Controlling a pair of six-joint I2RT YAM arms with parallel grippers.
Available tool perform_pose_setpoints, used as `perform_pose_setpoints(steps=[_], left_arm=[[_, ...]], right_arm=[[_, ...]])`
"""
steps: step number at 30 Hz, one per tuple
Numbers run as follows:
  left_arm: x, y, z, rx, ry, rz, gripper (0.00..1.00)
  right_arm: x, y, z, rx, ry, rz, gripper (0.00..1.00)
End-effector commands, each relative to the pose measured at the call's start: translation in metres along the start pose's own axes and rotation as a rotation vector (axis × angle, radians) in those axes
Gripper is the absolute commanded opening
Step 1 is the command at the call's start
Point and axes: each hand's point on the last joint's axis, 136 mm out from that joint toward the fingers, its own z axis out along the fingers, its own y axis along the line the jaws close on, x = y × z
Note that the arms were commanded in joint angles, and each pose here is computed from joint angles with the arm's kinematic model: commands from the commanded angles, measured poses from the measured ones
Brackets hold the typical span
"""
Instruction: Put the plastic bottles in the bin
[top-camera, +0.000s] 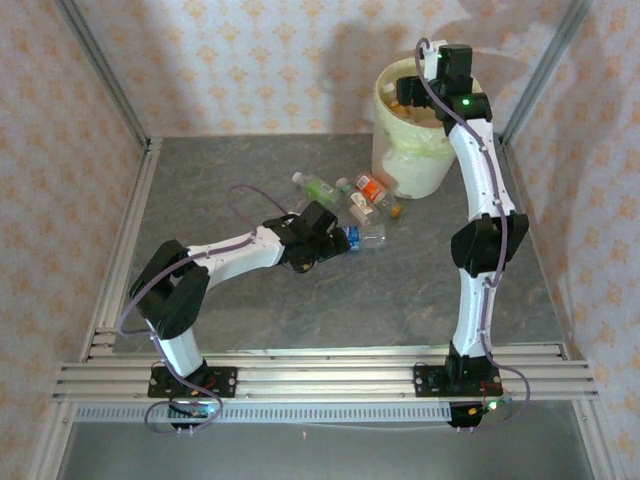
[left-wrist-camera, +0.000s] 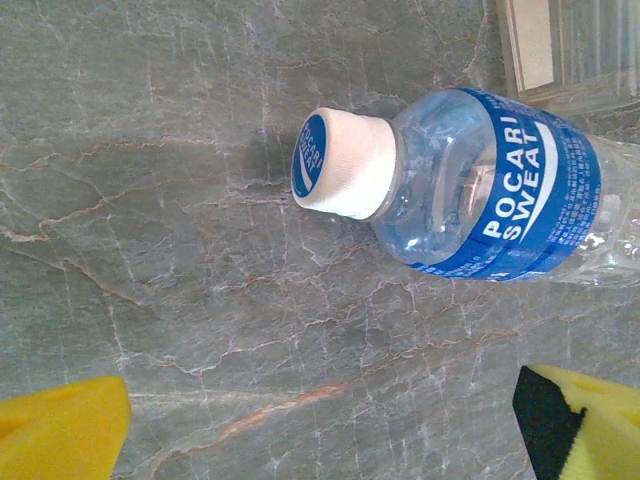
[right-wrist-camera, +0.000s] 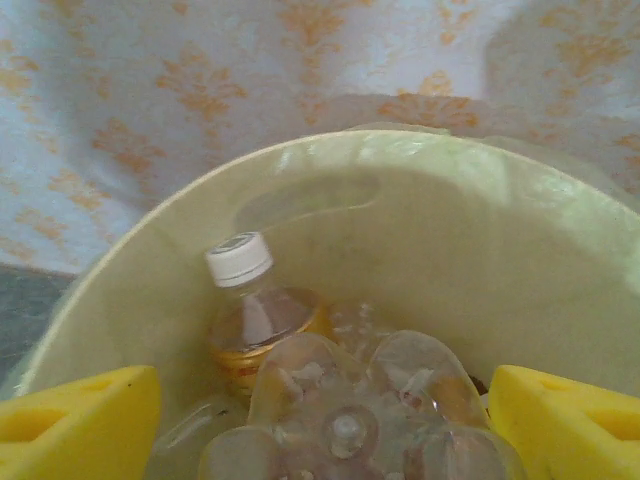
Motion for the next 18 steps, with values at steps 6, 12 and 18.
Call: perform_pose_setpoints(steps=[6,12,18], left_arm=[[0.0,0.002,0.001,-0.018,-0.005,0.011,1.0],[0.0,0.002,0.001,-0.019,-0.005,0.014,1.0],[0.001,0.004,0.003,-0.023,0.0,0.011,1.0]], right_arm=[[-0.033,0.01,-0.042,-0.075,-0.074,0.073,0.93],[-0.041,0.033,-0.064,-0.221,-0.088,0.111,0.99],[-0.057,0.04,-0.087,-0.269,-0.129,0.167,0.99]])
